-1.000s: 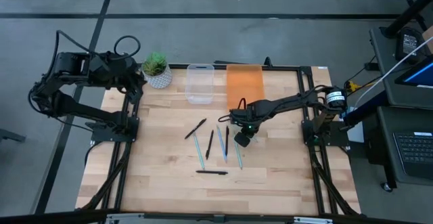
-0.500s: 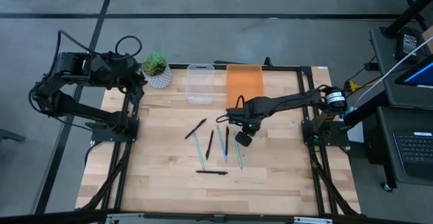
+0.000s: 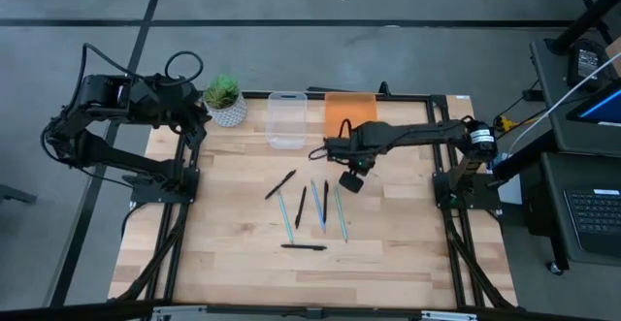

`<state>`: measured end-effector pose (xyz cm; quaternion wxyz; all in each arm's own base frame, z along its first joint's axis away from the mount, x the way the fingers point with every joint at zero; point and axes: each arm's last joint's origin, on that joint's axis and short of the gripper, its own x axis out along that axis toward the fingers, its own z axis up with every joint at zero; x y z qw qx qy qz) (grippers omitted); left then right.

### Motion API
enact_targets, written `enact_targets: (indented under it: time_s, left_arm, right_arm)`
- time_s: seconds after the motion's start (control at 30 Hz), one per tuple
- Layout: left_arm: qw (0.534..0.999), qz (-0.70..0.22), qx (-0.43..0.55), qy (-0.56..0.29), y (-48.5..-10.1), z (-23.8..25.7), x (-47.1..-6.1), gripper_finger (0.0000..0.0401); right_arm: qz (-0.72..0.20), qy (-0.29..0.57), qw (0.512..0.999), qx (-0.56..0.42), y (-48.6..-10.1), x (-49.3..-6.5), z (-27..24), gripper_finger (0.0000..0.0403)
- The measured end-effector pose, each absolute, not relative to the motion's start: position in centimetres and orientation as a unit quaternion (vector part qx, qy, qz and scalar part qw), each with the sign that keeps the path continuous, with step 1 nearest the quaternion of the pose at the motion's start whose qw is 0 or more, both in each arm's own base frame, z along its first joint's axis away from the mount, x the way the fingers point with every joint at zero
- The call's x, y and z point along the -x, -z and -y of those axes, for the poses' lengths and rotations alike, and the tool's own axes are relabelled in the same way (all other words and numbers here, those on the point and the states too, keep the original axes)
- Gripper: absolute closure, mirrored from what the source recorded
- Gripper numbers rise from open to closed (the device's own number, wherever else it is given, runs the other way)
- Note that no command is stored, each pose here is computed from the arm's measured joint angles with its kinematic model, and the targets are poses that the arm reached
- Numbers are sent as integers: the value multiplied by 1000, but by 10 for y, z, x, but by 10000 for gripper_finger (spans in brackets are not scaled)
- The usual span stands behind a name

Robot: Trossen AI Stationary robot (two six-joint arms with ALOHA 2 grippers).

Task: Sort pens & pencils
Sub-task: Put the light green pencil into the orange bin

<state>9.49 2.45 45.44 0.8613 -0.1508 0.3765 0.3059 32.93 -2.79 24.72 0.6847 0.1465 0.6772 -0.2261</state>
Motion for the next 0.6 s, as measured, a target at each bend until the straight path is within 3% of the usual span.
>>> enact_targets:
  time_s: [0.6]
  left_arm:
    - [861,-377,150,-306,-454,-25,-95,315]
  right_arm:
    - [-656,287,660,-226,-253,-313,111,372]
